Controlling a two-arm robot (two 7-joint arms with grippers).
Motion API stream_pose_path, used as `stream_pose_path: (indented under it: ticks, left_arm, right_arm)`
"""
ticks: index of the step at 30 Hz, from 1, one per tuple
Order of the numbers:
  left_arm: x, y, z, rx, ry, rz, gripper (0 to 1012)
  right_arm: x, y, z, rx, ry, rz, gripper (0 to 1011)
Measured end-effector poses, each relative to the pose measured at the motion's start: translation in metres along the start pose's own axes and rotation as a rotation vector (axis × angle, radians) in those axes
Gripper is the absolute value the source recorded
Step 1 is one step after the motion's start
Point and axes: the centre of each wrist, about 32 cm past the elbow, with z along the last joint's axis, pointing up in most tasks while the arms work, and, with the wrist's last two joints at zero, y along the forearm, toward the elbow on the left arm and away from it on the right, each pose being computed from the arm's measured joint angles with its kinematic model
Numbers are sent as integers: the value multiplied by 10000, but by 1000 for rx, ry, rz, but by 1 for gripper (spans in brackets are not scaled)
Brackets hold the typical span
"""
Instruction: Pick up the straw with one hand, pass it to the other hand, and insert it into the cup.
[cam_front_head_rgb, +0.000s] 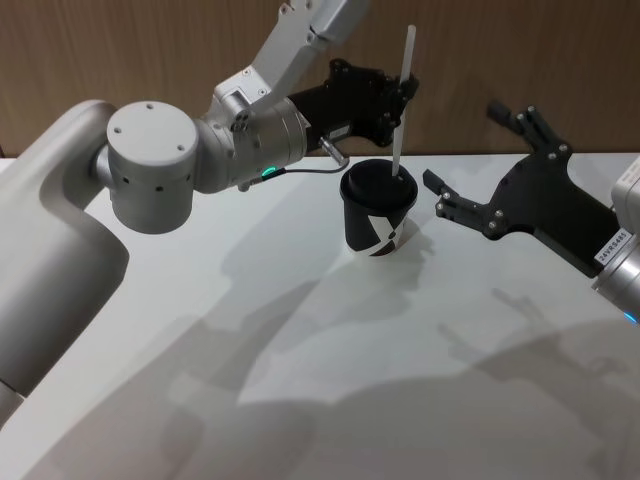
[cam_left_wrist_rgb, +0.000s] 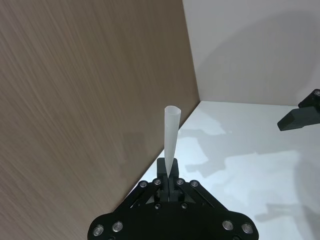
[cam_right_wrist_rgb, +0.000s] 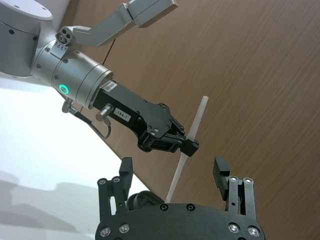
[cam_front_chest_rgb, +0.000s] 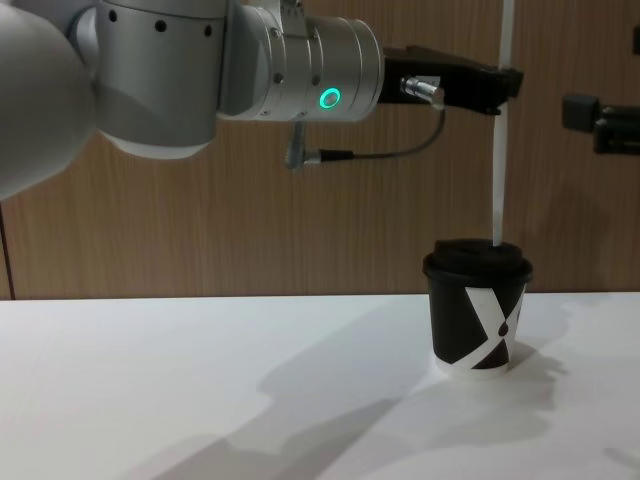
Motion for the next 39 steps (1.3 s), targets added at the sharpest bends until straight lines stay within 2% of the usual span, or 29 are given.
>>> stream_pose_path:
  ticks: [14, 29, 39]
  left_arm:
    - [21, -75, 4, 19, 18, -18, 2]
    - [84, -162, -7, 46, 20, -20, 2]
    - [117, -235, -29, 65, 35, -25, 3]
  right_arm:
    - [0, 0, 0, 0, 0, 0, 1001]
    - [0, 0, 0, 0, 0, 0, 1001]
    - [0, 0, 0, 0, 0, 0, 1001]
